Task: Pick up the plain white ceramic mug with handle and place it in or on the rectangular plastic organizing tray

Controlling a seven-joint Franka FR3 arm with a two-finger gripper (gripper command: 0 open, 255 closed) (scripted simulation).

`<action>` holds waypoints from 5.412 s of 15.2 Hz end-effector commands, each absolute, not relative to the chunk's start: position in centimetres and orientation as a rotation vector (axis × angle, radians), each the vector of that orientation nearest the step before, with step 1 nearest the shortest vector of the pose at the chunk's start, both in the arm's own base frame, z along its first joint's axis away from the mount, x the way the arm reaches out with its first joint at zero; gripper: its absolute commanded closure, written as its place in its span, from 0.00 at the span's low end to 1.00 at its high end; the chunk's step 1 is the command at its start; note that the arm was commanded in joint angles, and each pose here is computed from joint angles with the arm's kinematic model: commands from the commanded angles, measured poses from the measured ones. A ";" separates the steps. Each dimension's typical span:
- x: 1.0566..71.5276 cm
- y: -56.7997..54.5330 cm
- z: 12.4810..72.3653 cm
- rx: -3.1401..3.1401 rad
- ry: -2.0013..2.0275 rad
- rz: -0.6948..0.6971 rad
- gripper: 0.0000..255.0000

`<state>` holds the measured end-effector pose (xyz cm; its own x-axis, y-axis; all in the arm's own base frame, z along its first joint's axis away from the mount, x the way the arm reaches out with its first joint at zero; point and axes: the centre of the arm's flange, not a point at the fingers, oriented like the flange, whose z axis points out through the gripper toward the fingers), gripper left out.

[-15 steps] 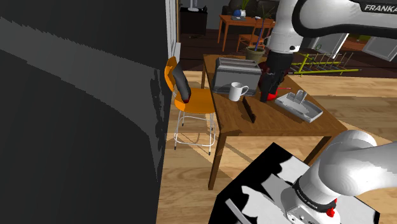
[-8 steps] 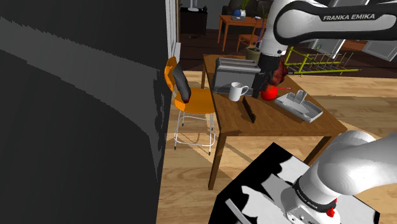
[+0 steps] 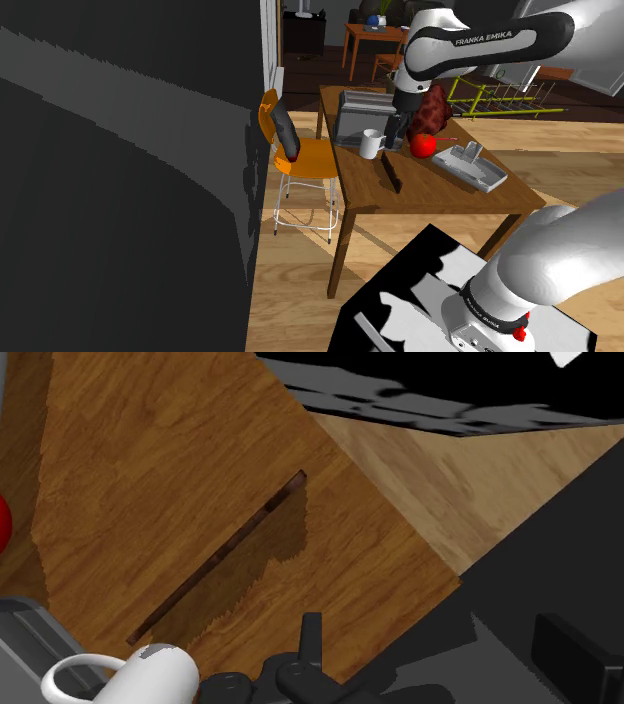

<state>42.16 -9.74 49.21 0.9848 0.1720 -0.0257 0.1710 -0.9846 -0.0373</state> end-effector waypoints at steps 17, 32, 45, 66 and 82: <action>58.4 -23.3 41.2 -3.116 -0.355 -0.093 0.00; 58.8 -23.3 37.1 -3.116 -0.356 -0.094 0.00; 58.8 -23.3 38.2 -3.116 -0.356 -0.094 1.00; 58.8 -23.3 49.3 -3.116 -0.356 -0.094 1.00; 52.3 -27.9 55.1 -3.116 -0.356 -0.094 1.00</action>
